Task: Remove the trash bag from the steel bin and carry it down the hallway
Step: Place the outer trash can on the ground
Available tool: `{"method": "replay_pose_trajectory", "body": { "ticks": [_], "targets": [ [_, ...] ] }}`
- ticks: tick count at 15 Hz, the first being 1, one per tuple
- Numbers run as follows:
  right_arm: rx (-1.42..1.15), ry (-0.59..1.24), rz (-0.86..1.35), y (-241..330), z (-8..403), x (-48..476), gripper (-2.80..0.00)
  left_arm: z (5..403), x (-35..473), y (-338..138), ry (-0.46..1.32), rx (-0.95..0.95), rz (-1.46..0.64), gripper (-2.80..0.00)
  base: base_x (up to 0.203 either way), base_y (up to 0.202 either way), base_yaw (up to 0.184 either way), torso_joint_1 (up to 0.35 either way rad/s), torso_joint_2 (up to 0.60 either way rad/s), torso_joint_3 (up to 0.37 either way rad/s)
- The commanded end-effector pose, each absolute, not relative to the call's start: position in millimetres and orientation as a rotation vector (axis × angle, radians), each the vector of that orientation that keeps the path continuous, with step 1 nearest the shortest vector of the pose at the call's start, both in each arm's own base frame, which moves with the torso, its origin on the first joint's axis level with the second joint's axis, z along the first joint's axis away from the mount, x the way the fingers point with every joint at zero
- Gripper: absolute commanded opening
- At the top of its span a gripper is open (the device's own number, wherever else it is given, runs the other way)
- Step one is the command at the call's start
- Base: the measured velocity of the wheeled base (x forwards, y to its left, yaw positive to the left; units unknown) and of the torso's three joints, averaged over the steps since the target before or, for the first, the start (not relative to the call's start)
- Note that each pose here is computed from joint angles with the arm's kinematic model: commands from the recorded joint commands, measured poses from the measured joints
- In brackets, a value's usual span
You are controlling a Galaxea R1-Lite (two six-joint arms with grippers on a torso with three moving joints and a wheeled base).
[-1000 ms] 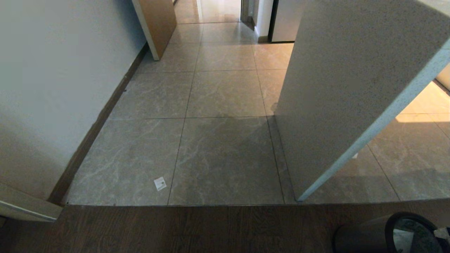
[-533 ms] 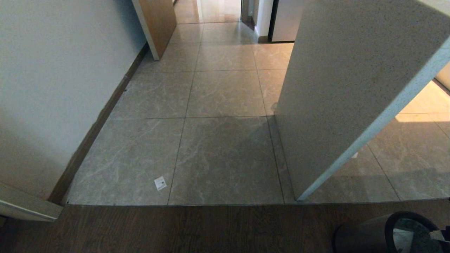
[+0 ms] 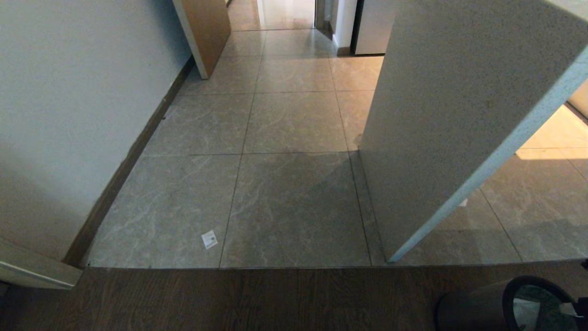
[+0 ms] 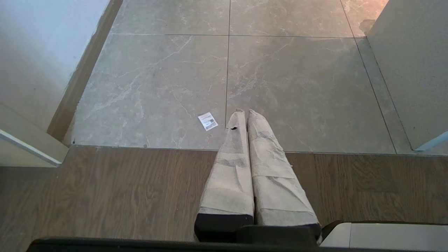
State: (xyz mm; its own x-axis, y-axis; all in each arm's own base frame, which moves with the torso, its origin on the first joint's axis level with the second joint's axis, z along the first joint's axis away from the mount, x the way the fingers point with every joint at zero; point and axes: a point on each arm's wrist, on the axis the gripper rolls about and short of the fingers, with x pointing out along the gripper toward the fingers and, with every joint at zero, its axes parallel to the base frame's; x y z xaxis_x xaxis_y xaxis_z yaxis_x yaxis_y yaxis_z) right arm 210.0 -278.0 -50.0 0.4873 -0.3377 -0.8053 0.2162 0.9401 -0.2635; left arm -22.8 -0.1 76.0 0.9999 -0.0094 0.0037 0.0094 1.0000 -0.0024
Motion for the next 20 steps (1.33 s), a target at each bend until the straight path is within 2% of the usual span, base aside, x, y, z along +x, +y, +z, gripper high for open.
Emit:
{"method": "replay_pose_trajectory", "body": {
  "ticks": [1,11,12,20],
  "targets": [
    [-0.142,1.0,-0.338,-281.7,-58.5,213.0,0.0,76.4,-22.9,-0.1,-0.006,-0.003,-0.009,-2.8,0.0,0.0,0.0,0.0,0.0,0.0],
    [-0.234,0.952,-0.344,-286.7,-70.6,219.5,0.0,76.2,-22.9,-0.1,-0.005,-0.003,-0.009,-2.8,0.0,0.0,0.0,0.0,0.0,0.0],
    [-0.232,0.957,-0.335,-284.8,-71.1,220.6,-2.8,75.8,-22.8,-0.1,-0.003,-0.003,-0.009,-2.8,0.0,0.0,0.0,0.0,0.0,0.0],
    [-0.243,0.957,-0.302,-273.2,-71.0,228.4,-2.8,76.3,-22.9,-0.1,-0.006,-0.003,-0.009,-2.8,0.0,0.0,0.0,0.0,0.0,0.0]
  ]
}}
